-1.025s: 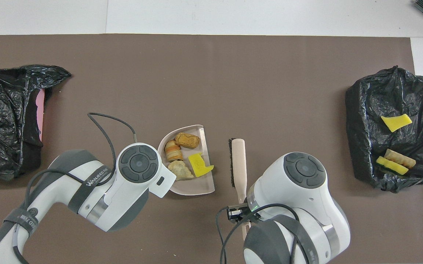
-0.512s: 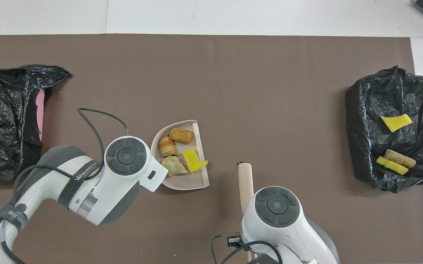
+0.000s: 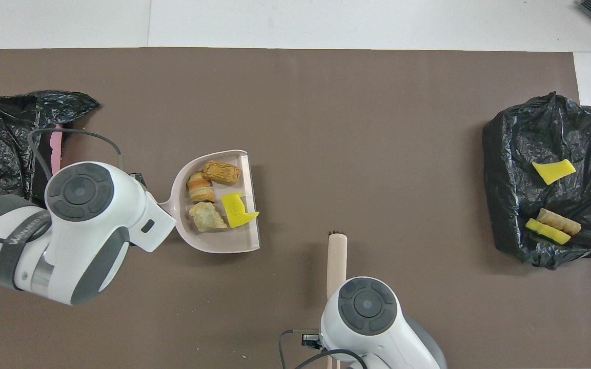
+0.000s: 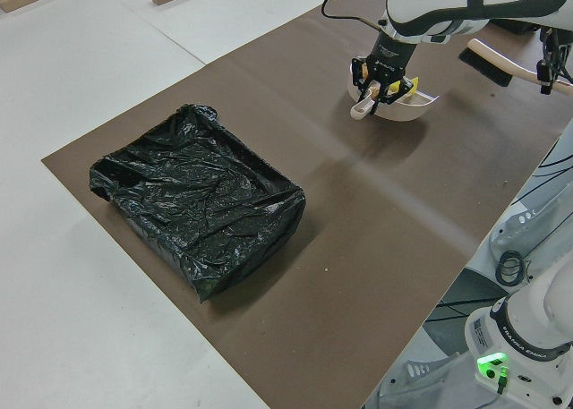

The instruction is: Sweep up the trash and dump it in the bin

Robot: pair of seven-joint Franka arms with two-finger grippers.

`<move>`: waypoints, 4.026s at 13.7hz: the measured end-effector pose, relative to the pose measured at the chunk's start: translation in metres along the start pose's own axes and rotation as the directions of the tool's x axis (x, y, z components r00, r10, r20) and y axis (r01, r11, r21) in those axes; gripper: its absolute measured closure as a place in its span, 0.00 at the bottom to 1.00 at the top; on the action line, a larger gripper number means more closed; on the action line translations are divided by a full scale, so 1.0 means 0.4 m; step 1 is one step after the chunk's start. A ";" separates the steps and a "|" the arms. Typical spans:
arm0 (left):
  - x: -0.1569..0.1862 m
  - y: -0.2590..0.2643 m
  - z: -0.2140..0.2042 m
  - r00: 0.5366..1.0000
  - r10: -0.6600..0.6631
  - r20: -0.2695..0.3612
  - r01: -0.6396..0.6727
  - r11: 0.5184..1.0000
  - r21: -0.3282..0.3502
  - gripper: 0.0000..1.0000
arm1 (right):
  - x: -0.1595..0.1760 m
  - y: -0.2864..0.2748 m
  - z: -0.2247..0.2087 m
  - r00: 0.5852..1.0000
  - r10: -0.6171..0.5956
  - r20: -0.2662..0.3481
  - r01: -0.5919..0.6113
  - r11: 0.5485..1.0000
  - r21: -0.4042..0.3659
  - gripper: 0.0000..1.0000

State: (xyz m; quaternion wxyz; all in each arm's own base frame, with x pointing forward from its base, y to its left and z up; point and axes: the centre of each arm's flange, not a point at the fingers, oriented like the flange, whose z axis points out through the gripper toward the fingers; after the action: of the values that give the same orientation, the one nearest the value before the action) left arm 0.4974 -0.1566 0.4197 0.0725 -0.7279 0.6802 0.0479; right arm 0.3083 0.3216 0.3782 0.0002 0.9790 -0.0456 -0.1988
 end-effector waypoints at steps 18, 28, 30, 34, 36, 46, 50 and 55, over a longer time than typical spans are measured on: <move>-1.061 -0.054 -0.165 0.996 -0.064 -0.066 0.070 0.992 0.106 0.69 | 0.062 -0.056 0.043 0.994 -0.074 -0.078 0.076 0.997 0.018 0.33; -1.196 -0.285 -0.102 0.925 0.043 0.377 -0.081 0.993 0.087 0.69 | 0.381 0.363 -0.613 0.848 -0.057 -0.526 0.123 0.988 0.091 0.00; -1.137 -0.314 -0.113 0.887 0.072 0.455 -0.116 0.991 0.070 0.69 | 0.376 0.477 -0.719 0.839 -0.097 -0.536 0.151 0.987 0.058 0.00; -1.082 -0.338 -0.132 0.788 0.141 0.600 -0.180 0.984 0.005 0.69 | 0.274 0.659 -0.886 0.862 -0.146 -0.485 0.165 0.986 -0.002 0.00; -1.063 -0.347 -0.146 0.741 0.167 0.650 -0.206 0.978 -0.017 0.69 | 0.235 0.707 -0.905 0.877 -0.130 -0.463 0.151 0.989 0.008 0.00; -1.017 -0.282 -0.384 0.677 0.074 0.733 -0.151 0.988 0.039 0.69 | 0.144 0.718 -0.919 0.894 -0.143 -0.425 0.163 0.987 0.012 0.00; -0.882 -0.223 -0.418 0.829 -0.083 0.552 0.052 0.996 0.072 0.69 | 0.145 0.727 -0.920 0.895 -0.136 -0.426 0.158 0.987 0.016 0.00; -0.728 -0.192 -0.340 0.918 -0.218 0.331 0.231 0.973 0.000 0.69 | 0.154 0.804 -0.921 0.901 -0.079 -0.426 0.101 0.994 0.031 0.00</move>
State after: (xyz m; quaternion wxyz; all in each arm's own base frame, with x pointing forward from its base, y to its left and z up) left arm 0.5497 0.1115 0.6058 0.1759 -0.7840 0.5695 0.1733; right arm 0.4795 -0.0106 0.6994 -0.0246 0.9995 -0.0044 0.0202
